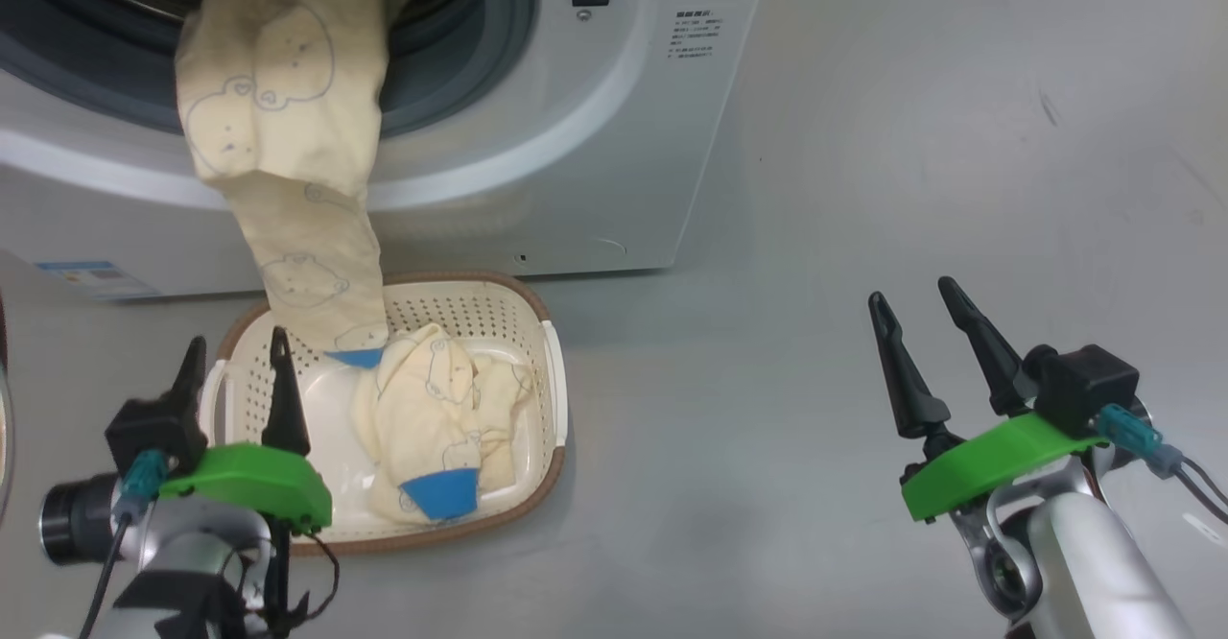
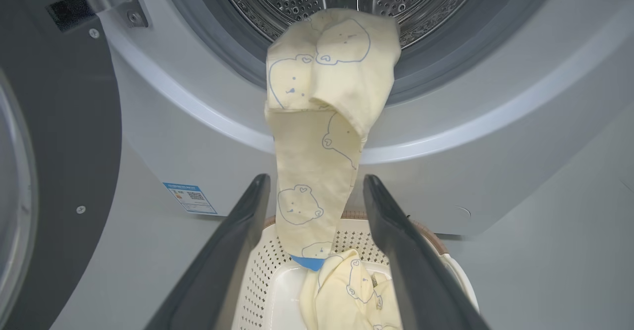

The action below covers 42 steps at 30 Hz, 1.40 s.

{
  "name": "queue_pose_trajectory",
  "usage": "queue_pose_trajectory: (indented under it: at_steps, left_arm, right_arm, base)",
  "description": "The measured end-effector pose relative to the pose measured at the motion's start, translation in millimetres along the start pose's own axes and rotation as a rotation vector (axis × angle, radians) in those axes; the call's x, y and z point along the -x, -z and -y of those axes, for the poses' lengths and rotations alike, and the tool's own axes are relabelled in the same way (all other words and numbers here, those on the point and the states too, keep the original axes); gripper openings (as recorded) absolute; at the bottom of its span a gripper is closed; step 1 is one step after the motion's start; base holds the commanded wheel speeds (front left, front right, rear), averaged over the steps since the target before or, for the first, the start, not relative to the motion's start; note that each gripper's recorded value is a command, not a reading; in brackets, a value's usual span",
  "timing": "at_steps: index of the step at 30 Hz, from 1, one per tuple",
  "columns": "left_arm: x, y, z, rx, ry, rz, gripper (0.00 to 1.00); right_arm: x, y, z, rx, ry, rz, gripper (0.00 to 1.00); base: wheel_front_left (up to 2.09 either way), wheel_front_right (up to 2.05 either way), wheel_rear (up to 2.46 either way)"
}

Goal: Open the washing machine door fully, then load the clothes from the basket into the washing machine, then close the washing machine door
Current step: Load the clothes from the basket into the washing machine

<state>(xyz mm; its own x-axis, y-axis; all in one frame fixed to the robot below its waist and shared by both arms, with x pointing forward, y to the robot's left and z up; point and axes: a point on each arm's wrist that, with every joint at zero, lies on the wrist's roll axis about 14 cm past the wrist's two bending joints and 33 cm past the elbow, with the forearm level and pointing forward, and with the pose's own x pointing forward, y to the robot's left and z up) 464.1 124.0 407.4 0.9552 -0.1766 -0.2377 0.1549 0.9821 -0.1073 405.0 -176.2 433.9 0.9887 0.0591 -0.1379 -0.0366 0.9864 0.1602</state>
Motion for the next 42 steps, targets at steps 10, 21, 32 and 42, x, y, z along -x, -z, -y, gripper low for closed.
queue_pose_trajectory:
  at_steps: [10,21,32,42]
  left_arm:
    - [-55.4,18.4,1.8,-0.011,0.040,-0.072,1.00]
    - [-124.5,68.7,16.4,0.023,0.135,-0.229,1.00]
    - [-170.0,99.5,39.1,0.044,0.200,-0.293,1.00]
    - [-175.5,111.6,26.0,0.018,0.139,-0.348,0.00]
  right_arm:
    - [-22.1,14.4,2.6,-0.015,-0.002,-0.032,1.00]
    - [-40.2,39.4,19.9,-0.039,0.036,-0.081,1.00]
    - [-39.6,53.7,44.3,-0.045,0.104,-0.117,1.00]
    - [-40.6,54.9,44.3,-0.057,0.106,-0.117,1.00]
  base:
    - [0.00,0.00,0.00]
    - [0.00,0.00,0.00]
    - [0.00,0.00,0.00]
    - [0.00,0.00,0.00]
